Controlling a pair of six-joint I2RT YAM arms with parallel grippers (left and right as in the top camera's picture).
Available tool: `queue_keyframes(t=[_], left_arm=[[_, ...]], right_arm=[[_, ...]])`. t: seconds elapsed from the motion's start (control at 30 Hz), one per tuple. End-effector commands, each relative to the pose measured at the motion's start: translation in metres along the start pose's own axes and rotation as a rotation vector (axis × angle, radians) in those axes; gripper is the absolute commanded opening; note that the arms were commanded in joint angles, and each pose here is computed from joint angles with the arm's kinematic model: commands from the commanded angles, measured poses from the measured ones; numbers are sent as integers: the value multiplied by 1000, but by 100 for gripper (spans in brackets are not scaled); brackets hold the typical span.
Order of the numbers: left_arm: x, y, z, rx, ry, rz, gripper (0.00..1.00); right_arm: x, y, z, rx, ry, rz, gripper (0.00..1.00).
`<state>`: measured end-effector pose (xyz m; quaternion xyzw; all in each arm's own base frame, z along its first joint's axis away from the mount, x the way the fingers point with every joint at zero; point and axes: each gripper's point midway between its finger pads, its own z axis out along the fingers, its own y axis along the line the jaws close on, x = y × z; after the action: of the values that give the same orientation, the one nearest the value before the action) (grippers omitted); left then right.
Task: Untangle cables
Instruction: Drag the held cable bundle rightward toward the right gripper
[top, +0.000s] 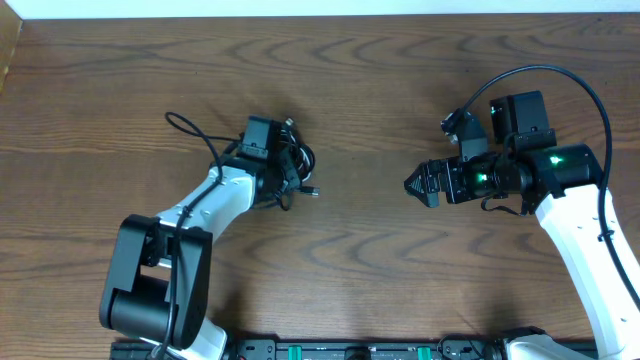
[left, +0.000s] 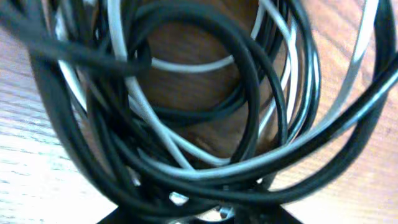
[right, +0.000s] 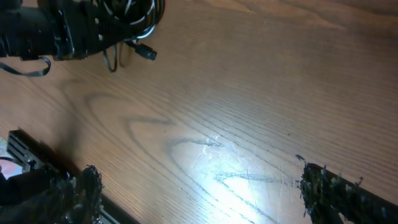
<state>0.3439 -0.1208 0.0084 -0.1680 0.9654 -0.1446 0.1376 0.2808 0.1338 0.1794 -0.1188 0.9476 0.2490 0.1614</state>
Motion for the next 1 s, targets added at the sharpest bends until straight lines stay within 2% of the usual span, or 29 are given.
queue_keyframes(t=[0.0, 0.07, 0.6, 0.7, 0.87, 0.97], left_arm=[[21, 6, 8, -31, 49, 26, 26], [35, 6, 9, -49, 85, 44, 19], [117, 18, -5, -196, 337, 150, 19], [118, 19, -17, -206, 347, 144, 19], [99, 4, -43, -155, 280, 129, 19], [86, -4, -59, -113, 213, 107, 23]], right_arm=[[-4, 2, -2, -2, -9, -15, 99], [-4, 2, -2, -2, -9, -15, 99], [-4, 2, -2, -2, -9, -15, 99], [-4, 2, -2, -2, -9, -15, 99], [-4, 2, -2, -2, -9, -15, 99], [-4, 2, -2, -2, -9, -15, 99]])
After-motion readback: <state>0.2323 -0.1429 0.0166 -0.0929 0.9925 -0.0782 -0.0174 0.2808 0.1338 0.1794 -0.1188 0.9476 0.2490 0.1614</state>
